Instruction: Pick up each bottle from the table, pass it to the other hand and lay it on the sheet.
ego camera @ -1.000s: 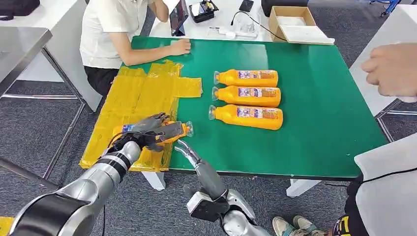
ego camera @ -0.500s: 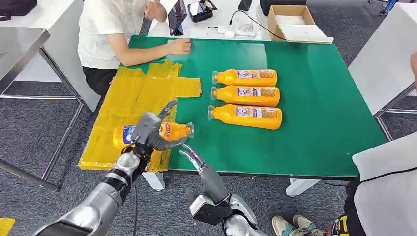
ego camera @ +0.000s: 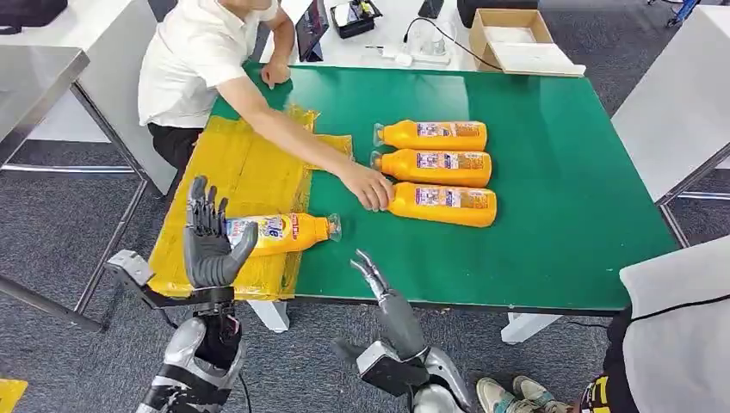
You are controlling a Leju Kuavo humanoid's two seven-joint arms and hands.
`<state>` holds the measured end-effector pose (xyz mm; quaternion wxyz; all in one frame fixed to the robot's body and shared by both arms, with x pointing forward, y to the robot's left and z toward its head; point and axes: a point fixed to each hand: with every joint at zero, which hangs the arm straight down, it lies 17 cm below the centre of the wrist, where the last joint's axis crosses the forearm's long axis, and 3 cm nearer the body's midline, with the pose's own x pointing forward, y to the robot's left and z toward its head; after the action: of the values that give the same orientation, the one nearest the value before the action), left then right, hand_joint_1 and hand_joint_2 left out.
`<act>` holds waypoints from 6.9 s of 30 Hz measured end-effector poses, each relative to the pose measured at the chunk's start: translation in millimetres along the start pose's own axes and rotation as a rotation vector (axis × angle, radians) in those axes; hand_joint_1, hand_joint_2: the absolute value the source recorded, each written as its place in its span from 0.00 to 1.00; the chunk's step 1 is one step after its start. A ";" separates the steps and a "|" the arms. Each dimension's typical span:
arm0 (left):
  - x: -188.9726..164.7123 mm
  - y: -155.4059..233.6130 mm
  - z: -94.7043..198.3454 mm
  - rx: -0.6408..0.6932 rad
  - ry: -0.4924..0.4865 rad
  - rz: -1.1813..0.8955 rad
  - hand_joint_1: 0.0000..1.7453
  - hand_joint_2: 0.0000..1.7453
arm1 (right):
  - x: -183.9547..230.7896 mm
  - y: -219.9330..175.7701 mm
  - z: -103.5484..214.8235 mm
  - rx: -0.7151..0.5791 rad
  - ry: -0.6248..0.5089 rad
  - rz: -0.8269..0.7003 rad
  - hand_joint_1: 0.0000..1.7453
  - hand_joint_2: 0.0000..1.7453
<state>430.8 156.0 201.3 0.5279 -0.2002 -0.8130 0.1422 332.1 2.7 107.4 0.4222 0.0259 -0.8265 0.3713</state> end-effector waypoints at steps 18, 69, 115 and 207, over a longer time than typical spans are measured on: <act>37.0 -4.3 25.1 0.021 -0.105 -0.075 0.00 1.00 | -109.2 -101.5 18.3 0.015 0.190 0.523 0.00 1.00; 9.8 -5.9 48.3 0.042 0.014 -0.129 0.00 1.00 | -264.2 -178.5 72.3 0.267 0.868 0.848 0.02 1.00; -81.6 -20.4 74.9 0.056 0.352 0.003 0.00 1.00 | -149.7 -73.2 13.2 0.142 0.408 -0.062 1.00 1.00; -13.4 59.3 -8.3 0.127 -0.111 -1.142 1.00 1.00 | 23.4 13.0 -4.8 0.105 -0.076 -0.093 0.00 0.00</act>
<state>453.6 201.9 167.7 0.4887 0.3101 -0.8085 -0.1065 315.8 21.5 118.2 0.4055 0.1005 -0.8192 0.3929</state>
